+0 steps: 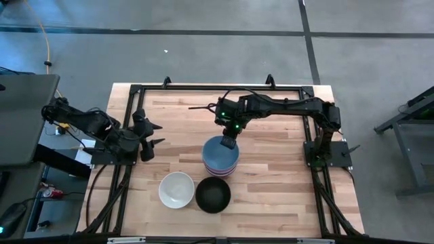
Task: Nest bowls inside each other
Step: Stack the blue bowl on top of the orange bowl, then stack the white bowl on top of the blue bowl
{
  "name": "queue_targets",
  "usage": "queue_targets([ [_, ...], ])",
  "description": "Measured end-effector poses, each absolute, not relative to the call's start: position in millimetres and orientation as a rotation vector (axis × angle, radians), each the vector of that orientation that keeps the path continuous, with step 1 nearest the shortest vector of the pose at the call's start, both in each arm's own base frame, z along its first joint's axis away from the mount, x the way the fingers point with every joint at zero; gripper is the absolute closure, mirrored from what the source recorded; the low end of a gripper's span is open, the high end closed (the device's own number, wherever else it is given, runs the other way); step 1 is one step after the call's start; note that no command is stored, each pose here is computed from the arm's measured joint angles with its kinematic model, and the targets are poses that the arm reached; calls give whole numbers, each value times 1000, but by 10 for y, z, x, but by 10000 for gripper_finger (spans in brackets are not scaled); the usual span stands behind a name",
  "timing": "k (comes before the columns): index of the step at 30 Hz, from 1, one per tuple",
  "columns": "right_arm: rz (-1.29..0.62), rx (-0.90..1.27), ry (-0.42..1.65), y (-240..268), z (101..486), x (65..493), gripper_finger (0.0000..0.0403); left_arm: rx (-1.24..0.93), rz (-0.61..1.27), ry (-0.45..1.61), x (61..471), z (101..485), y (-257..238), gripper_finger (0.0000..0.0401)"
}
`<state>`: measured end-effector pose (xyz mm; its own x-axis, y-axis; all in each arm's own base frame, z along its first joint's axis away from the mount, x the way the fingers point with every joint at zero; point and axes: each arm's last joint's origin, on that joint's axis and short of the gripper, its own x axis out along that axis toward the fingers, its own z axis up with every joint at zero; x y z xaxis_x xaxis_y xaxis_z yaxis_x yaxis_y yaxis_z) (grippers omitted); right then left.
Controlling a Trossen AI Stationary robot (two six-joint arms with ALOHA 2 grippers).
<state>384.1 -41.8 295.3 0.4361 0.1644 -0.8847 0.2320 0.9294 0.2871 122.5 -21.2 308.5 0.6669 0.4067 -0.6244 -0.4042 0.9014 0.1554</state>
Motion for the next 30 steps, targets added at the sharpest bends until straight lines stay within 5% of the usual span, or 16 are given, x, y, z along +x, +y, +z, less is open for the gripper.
queue_targets([
  [11, -18, 358, 1108, -409, 3018, 3809, 269, -30, 386, 704, 1217, 3102, -228, 190],
  [20, -1, 226, 928, -358, 3584, 3465, 261, -141, 215, 770, 1261, 3021, -298, 190],
  [30, 158, 7, 667, 11, 4213, 2984, 261, -335, 190, 896, 1434, 2356, -396, 190],
])
